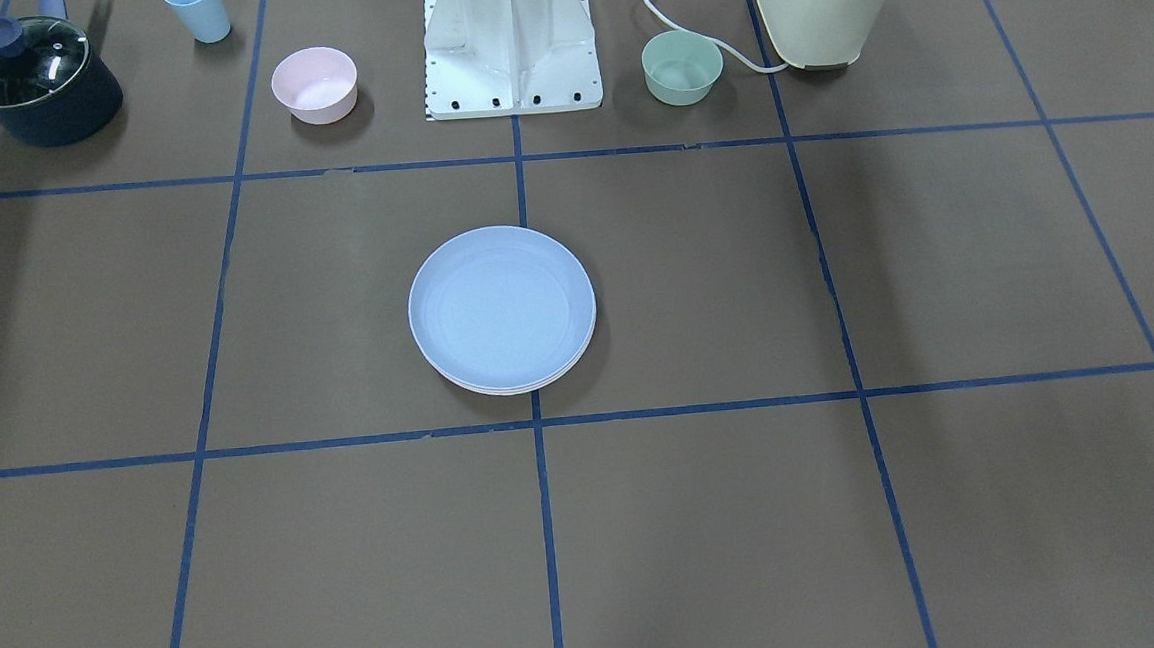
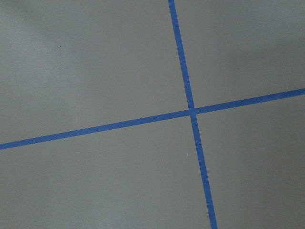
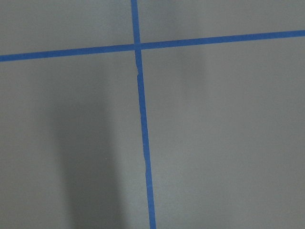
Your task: Stack three plates with pink and blue
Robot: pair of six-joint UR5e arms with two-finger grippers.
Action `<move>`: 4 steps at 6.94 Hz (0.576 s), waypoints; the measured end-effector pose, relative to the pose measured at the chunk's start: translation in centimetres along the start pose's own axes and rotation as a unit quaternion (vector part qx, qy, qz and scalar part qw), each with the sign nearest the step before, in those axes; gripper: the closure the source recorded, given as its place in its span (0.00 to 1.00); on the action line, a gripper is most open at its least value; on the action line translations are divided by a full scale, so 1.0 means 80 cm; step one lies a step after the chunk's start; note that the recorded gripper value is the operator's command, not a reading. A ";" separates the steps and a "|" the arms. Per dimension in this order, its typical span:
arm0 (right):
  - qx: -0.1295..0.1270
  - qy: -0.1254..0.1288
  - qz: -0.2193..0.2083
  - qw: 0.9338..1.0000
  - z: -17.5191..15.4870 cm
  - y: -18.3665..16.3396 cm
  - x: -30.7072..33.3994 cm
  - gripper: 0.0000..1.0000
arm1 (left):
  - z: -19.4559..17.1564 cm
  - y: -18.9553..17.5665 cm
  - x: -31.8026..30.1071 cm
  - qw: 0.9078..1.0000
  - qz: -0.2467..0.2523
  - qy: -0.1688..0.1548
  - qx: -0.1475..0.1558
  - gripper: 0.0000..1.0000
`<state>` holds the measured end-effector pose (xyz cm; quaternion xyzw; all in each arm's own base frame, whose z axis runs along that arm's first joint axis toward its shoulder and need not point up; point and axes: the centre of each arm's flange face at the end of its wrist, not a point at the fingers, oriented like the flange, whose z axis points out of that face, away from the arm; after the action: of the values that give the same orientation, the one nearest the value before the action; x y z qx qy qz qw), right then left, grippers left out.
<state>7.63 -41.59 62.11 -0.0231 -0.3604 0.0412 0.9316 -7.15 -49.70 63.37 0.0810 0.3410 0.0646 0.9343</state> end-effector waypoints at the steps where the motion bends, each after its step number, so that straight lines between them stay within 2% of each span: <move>1: 0.005 0.000 -0.004 1.000 -0.001 -0.001 0.000 0.00 | 0.000 0.000 0.000 1.000 0.000 0.000 0.000 0.00; 4: 0.011 0.001 -0.008 1.000 0.001 -0.004 0.001 0.00 | 0.000 0.000 0.000 1.000 0.000 0.000 0.000 0.00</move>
<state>7.65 -41.91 62.28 -0.0100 -0.3597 0.0372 0.9323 -7.15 -49.70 63.41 0.0812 0.3410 0.0647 0.9343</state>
